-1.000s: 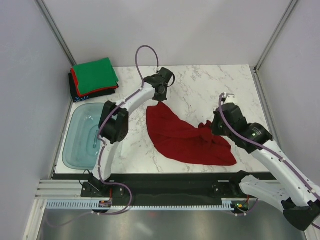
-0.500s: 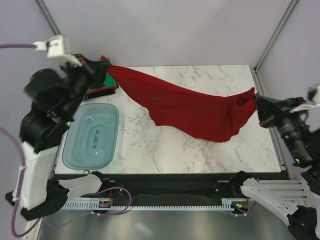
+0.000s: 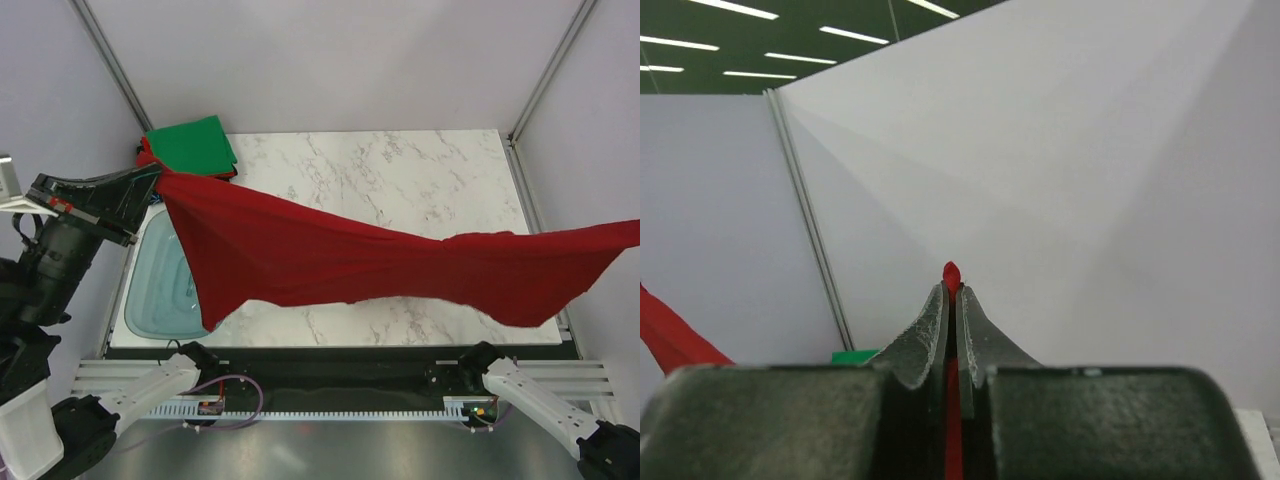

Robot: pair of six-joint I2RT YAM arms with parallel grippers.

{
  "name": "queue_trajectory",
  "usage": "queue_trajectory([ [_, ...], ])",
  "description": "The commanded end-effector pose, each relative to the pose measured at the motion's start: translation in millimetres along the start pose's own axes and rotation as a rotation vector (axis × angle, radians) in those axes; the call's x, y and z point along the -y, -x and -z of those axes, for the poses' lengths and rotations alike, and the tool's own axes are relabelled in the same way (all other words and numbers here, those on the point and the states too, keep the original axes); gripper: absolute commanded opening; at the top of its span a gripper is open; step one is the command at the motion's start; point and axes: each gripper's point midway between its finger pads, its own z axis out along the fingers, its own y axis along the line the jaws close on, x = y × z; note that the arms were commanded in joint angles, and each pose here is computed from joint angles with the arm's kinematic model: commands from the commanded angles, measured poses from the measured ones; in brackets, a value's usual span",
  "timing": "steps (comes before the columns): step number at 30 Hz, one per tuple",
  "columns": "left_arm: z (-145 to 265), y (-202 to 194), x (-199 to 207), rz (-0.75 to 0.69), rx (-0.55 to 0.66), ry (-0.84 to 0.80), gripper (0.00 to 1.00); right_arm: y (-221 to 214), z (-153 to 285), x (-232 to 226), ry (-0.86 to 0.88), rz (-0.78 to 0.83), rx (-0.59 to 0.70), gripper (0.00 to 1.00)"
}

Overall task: Fold and stack the t-shirts
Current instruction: Flatten the tshirt out

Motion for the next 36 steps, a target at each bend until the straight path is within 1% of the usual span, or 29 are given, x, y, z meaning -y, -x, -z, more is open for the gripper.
queue_trajectory([
  [1,11.4,25.9,23.2,-0.023,0.068,-0.119,0.02,24.2,-8.5,-15.5,0.072,0.031,0.054,0.00],
  [3,19.8,36.5,33.1,-0.041,0.104,-0.176,0.02,35.5,-8.6,-18.8,0.087,0.045,0.080,0.00],
  [5,28.6,49.4,37.3,-0.047,0.155,-0.199,0.02,59.4,1.0,-21.8,0.110,0.042,0.140,0.00],
  [6,33.9,51.8,45.9,-0.059,0.163,-0.250,0.02,64.7,0.5,-24.3,0.121,0.043,0.152,0.00],
  [7,38.2,55.5,49.6,-0.058,0.177,-0.271,0.02,79.8,8.5,-25.7,0.132,0.043,0.192,0.00],
  [9,49.8,68.3,58.2,-0.062,0.229,-0.318,0.02,88.7,8.4,-27.5,0.138,0.048,0.214,0.00],
  [10,52.5,71.3,60.2,-0.064,0.242,-0.327,0.02,100.6,15.3,-27.1,0.140,0.049,0.249,0.00],
  [12,54.0,78.2,63.4,-0.068,0.277,-0.338,0.02,107.3,13.0,-24.4,0.125,0.104,0.275,0.00],
  [13,53.1,79.8,63.1,-0.069,0.287,-0.334,0.02,108.1,11.5,-19.9,0.101,0.135,0.278,0.00],
  [15,42.1,80.6,57.3,-0.065,0.306,-0.296,0.02,112.7,11.6,3.2,-0.024,0.214,0.295,0.00],
  [18,15.3,70.6,46.2,-0.066,0.280,-0.229,0.02,93.6,-14.9,26.7,-0.158,0.243,0.272,0.00],
  [20,-16.7,49.8,33.6,-0.072,0.224,-0.163,0.02,57.3,-49.5,31.3,-0.176,0.273,0.190,0.00],
  [21,-28.7,42.5,21.8,-0.068,0.209,-0.100,0.02,32.8,-67.4,40.3,-0.240,0.297,0.121,0.00],
  [22,-42.7,29.5,13.0,-0.068,0.173,-0.056,0.02,-4.8,-89.8,38.5,-0.246,0.325,0.048,0.00],
  [23,-65.5,5.0,1.6,-0.072,0.110,-0.006,0.02,-25.2,-98.7,46.4,-0.297,0.430,-0.004,0.00],
  [24,-77.9,-7.2,-11.4,-0.072,0.087,0.059,0.02,-66.7,-120.2,42.4,-0.336,0.480,-0.031,0.00],
  [25,-89.9,-22.6,-21.0,-0.078,0.054,0.100,0.02,-87.5,-123.4,46.2,-0.392,0.531,-0.067,0.00],
  [26,-113.7,-58.3,-36.4,-0.090,-0.022,0.155,0.02,-104.1,-130.2,45.1,-0.401,0.653,-0.093,0.00],
  [27,-124.3,-76.3,-47.0,-0.098,-0.055,0.196,0.02,-135.5,-147.3,35.7,-0.392,0.727,-0.133,0.00],
  [28,-135.4,-94.2,-52.3,-0.108,-0.088,0.202,0.02,-155.6,-159.4,32.6,-0.390,0.772,-0.146,0.00],
  [29,-148.8,-121.3,-67.1,-0.121,-0.139,0.224,0.02,-173.3,-171.1,32.6,-0.387,0.812,-0.174,0.00],
  [30,-166.4,-154.6,-77.2,-0.108,-0.214,0.229,0.02,-213.0,-193.2,30.2,-0.368,0.823,-0.224,0.00],
  [31,-176.9,-177.3,-89.3,-0.099,-0.263,0.251,0.02,-225.7,-203.8,55.5,-0.415,0.854,-0.264,0.00],
  [32,-184.5,-193.8,-112.4,-0.090,-0.299,0.298,0.02,-247.0,-221.6,62.4,-0.364,0.836,-0.273,0.00],
  [33,-201.8,-232.7,-134.4,-0.065,-0.377,0.339,0.02,-293.7,-242.3,79.2,-0.366,0.778,-0.351,0.00],
  [34,-209.2,-251.0,-153.3,-0.050,-0.412,0.380,0.02,-308.7,-251.9,121.6,-0.431,0.769,-0.390,0.00],
  [35,-217.9,-256.5,-177.2,-0.027,-0.416,0.436,0.02,-337.1,-267.6,135.0,-0.390,0.737,-0.431,0.00],
  [36,-229.7,-306.6,-210.8,-0.016,-0.515,0.504,0.02,-395.6,-286.6,162.8,-0.411,0.683,-0.554,0.00],
])
